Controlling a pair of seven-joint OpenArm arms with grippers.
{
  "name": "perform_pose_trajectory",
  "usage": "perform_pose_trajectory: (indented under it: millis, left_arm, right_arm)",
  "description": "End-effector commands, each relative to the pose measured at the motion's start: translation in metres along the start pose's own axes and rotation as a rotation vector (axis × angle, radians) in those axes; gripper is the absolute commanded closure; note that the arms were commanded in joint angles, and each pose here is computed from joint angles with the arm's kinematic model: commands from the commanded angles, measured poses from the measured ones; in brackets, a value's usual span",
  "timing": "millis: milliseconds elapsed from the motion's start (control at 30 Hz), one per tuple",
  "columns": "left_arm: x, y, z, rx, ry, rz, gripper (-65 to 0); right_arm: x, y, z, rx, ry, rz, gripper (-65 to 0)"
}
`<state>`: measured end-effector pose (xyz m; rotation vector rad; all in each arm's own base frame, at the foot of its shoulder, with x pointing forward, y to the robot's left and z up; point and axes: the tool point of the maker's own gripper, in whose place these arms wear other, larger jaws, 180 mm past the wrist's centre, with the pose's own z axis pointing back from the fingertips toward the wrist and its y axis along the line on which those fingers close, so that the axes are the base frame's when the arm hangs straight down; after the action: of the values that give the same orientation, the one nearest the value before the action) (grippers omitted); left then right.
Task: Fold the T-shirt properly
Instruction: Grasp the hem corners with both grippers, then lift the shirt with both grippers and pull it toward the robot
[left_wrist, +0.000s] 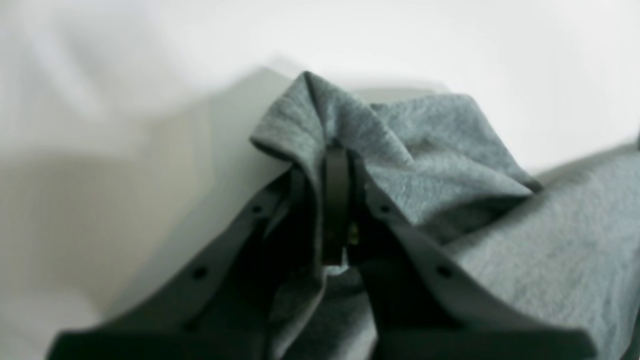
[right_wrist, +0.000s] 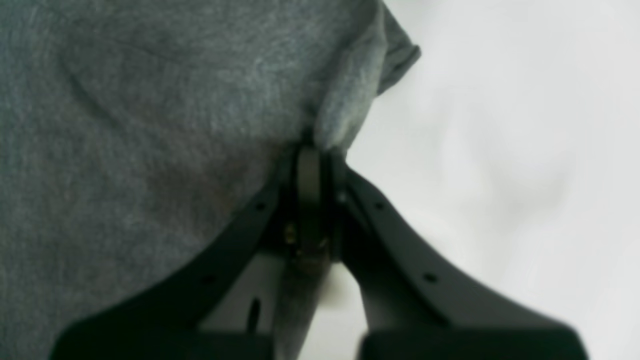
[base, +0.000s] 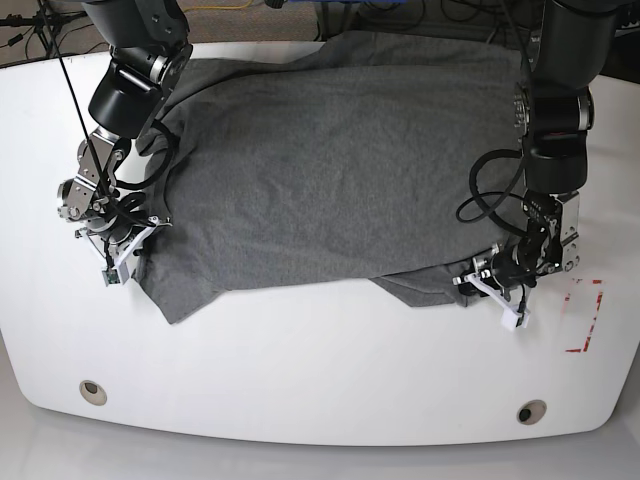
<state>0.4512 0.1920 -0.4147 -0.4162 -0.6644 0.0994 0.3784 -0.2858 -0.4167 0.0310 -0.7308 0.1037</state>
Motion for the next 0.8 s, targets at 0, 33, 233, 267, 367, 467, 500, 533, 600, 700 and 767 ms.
perform_pose_trajectory:
  millis: [0, 33, 233, 267, 367, 467, 500, 533, 600, 700, 767]
  left_arm:
    - [0.008, 0.007, 0.005, 0.033, 0.013, -0.021, 0.0]
    - [0.008, 0.007, 0.006, 0.034, 0.01, -0.024, 0.0]
    - [0.024, 0.023, 0.033, 0.069, -0.043, -0.064, 0.0]
    - [0.028, 0.022, 0.037, 0.067, -0.057, -0.068, 0.0]
    - [0.038, 0.023, 0.053, 0.071, -0.086, -0.077, 0.0]
    - [0.045, 0.022, 0.074, 0.084, -0.117, -0.101, 0.0]
    - [0.05, 0.022, 0.082, 0.09, -0.133, -0.112, 0.0]
    - [0.054, 0.019, 0.09, 0.096, -0.15, -0.13, 0.0]
    - [0.061, 0.019, 0.104, 0.113, -0.175, -0.161, 0.0]
    - [0.073, 0.013, 0.125, 0.134, -0.218, -0.216, 0.0]
    - [0.081, 0.005, 0.136, 0.139, -0.247, -0.249, 0.0]
  right_arm:
    - [0.029, -0.012, 0.009, -0.029, -0.07, 0.014, 0.0]
    - [0.031, -0.013, 0.01, -0.034, -0.076, 0.018, 0.0]
    - [0.043, -0.022, 0.025, -0.082, -0.067, 0.055, 0.0]
    - [0.045, -0.023, 0.028, -0.089, -0.067, 0.061, 0.0]
    - [0.054, -0.022, 0.035, -0.108, -0.077, 0.077, 0.0]
    - [0.064, -0.025, 0.048, -0.142, -0.087, 0.1, 0.0]
    - [0.065, -0.027, 0.051, -0.152, -0.083, 0.105, 0.0]
    - [0.066, -0.028, 0.054, -0.162, -0.078, 0.11, 0.0]
    - [0.068, -0.031, 0.06, -0.179, -0.067, 0.118, 0.0]
    - [0.074, -0.035, 0.071, -0.212, -0.063, 0.132, 0.0]
    - [0.08, -0.037, 0.078, -0.23, -0.069, 0.142, 0.0]
